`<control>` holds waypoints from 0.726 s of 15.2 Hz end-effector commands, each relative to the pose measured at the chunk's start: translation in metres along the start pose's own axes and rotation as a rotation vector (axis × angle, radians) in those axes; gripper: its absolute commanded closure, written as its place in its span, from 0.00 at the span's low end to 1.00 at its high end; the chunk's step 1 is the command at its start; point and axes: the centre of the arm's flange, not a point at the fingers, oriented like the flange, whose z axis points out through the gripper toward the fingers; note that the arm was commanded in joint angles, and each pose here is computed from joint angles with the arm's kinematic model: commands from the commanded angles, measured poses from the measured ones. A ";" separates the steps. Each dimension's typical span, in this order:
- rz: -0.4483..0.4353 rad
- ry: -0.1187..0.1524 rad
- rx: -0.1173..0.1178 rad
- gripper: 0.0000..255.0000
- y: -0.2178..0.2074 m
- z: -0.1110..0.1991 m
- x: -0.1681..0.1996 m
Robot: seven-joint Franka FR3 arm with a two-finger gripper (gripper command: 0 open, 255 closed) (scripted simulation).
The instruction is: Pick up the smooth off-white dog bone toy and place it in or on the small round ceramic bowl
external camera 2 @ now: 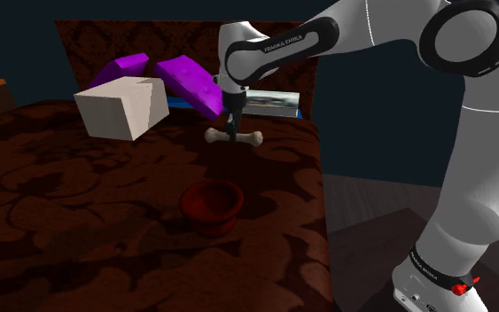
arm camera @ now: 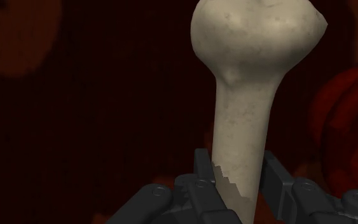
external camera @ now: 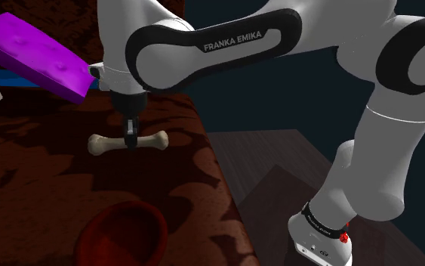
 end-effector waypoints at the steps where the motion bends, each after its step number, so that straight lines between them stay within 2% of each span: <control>1: 0.000 0.000 0.000 1.00 -0.027 -0.001 0.004; 11: 0.000 0.000 0.000 1.00 -0.159 -0.007 0.014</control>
